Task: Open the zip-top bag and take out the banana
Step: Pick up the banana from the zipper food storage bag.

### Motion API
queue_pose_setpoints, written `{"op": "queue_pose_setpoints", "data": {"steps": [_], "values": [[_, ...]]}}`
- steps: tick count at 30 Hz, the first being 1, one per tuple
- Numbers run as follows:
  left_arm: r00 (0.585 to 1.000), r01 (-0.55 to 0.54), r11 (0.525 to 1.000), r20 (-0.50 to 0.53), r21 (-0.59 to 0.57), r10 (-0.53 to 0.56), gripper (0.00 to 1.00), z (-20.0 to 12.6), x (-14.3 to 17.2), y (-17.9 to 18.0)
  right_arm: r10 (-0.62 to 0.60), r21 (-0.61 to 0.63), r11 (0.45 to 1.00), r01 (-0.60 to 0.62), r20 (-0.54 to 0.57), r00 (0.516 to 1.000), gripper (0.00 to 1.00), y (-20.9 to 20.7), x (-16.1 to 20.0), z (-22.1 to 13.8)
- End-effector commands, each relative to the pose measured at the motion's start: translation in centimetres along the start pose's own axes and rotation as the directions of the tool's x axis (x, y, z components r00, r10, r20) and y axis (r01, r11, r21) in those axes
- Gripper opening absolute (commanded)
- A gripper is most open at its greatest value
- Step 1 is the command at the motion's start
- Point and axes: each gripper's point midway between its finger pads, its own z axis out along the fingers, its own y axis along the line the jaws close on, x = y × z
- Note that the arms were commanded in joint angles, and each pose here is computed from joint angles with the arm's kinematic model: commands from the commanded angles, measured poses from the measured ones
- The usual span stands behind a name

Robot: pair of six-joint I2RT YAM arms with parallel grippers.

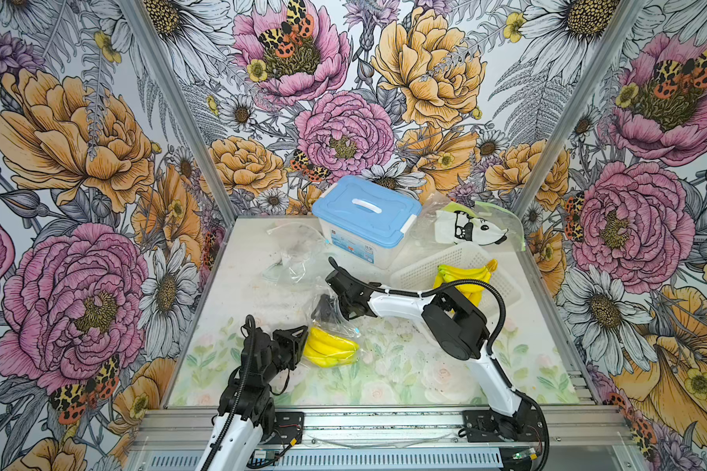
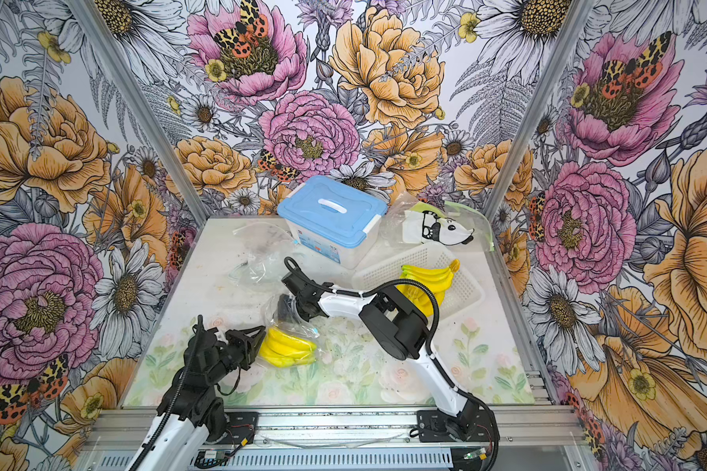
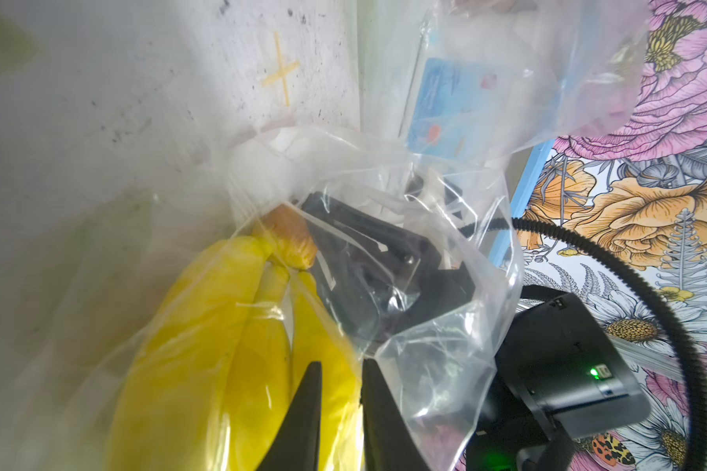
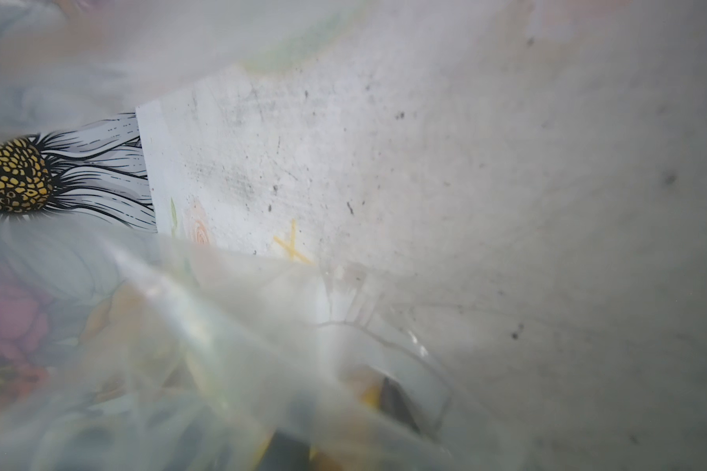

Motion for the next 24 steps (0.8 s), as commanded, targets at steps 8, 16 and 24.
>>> {"op": "queue_pose_setpoints", "data": {"steps": [8, 16, 24], "values": [[0.998, -0.005, 0.999, 0.058, 0.053, 0.002, 0.43, -2.3, -2.7, -1.8, -0.218, -0.139, 0.962, 0.234, 0.119, 0.969, 0.14, 3.0, -2.6, -7.5], [0.994, -0.109, 0.963, 0.008, 0.246, 0.111, 0.8, -2.1, -1.3, -7.8, -0.2, -0.341, 0.899, 0.274, 0.237, 0.951, 0.12, 5.4, -4.7, -13.5], [0.953, -0.233, 0.915, -0.109, 0.331, 0.282, 0.99, -0.6, 3.7, -11.6, -0.198, -0.386, 0.876, 0.287, 0.255, 0.946, 0.11, 6.5, -4.4, -14.5]]}}
